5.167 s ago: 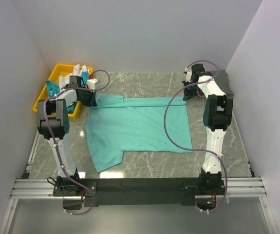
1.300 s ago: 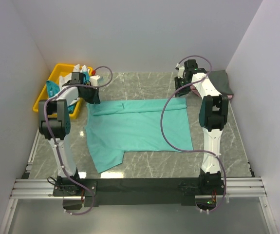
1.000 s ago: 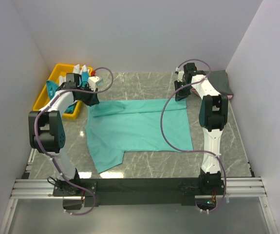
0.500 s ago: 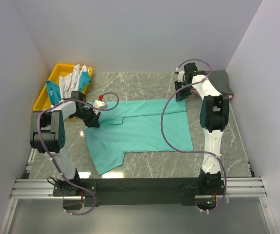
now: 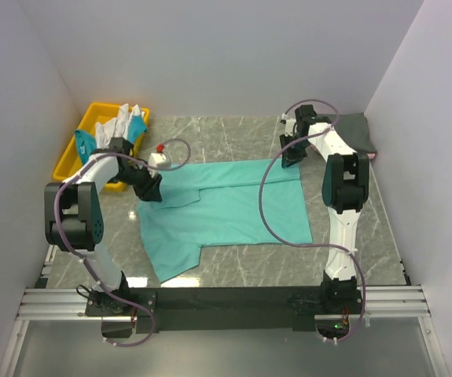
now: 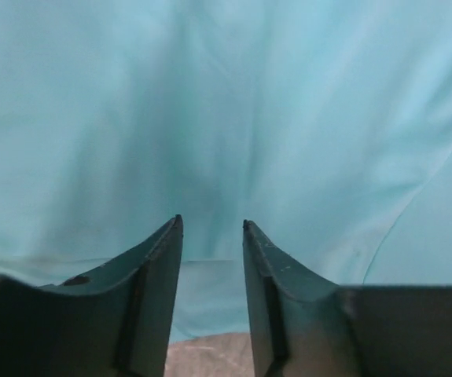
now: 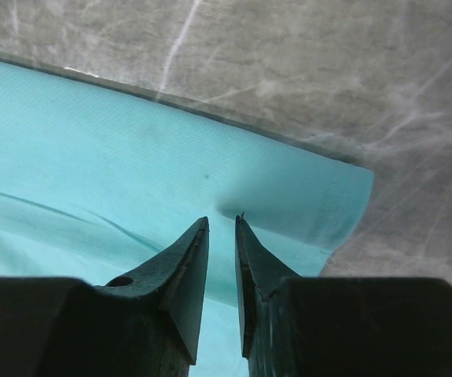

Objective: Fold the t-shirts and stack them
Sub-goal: Fold the tshirt

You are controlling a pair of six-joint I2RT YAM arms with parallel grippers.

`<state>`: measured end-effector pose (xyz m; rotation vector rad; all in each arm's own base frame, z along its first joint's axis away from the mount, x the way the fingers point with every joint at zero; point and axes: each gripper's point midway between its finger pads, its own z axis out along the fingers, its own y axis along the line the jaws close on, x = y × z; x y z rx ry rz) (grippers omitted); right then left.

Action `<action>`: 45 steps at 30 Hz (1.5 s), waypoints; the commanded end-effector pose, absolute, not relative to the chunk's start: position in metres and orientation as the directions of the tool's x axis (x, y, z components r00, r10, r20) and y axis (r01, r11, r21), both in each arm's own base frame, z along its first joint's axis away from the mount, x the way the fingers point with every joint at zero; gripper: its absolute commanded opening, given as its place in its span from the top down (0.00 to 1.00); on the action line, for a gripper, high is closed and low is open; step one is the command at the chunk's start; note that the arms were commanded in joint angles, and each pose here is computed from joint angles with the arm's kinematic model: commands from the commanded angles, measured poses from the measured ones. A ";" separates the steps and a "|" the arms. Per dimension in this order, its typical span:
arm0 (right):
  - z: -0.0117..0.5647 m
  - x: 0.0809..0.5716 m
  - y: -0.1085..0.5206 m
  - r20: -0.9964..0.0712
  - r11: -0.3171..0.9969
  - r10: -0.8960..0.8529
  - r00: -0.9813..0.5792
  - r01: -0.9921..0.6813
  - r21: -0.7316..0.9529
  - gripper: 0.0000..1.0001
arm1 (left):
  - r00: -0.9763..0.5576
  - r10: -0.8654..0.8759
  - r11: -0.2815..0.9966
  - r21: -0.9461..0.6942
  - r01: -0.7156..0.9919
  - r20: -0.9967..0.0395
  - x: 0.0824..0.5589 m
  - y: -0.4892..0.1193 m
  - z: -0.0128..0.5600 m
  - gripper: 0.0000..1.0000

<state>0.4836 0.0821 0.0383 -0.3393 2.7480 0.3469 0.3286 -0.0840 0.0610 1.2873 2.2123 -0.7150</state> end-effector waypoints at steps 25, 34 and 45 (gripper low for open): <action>0.029 0.546 0.074 -0.389 0.991 -0.081 -0.918 -0.117 0.071 0.80 | -0.815 0.136 0.898 -0.277 0.342 -0.564 0.495 -0.086 0.021 0.61; 0.132 0.540 0.087 -0.606 0.966 -0.113 -0.787 -0.230 0.119 0.74 | -0.696 0.121 0.856 -0.281 0.434 -0.708 0.510 -0.103 0.101 0.55; 0.071 0.491 0.061 -0.404 0.983 -0.159 -0.901 -0.184 0.023 0.76 | -0.765 0.154 0.870 -0.282 0.405 -0.625 0.445 -0.095 0.078 0.54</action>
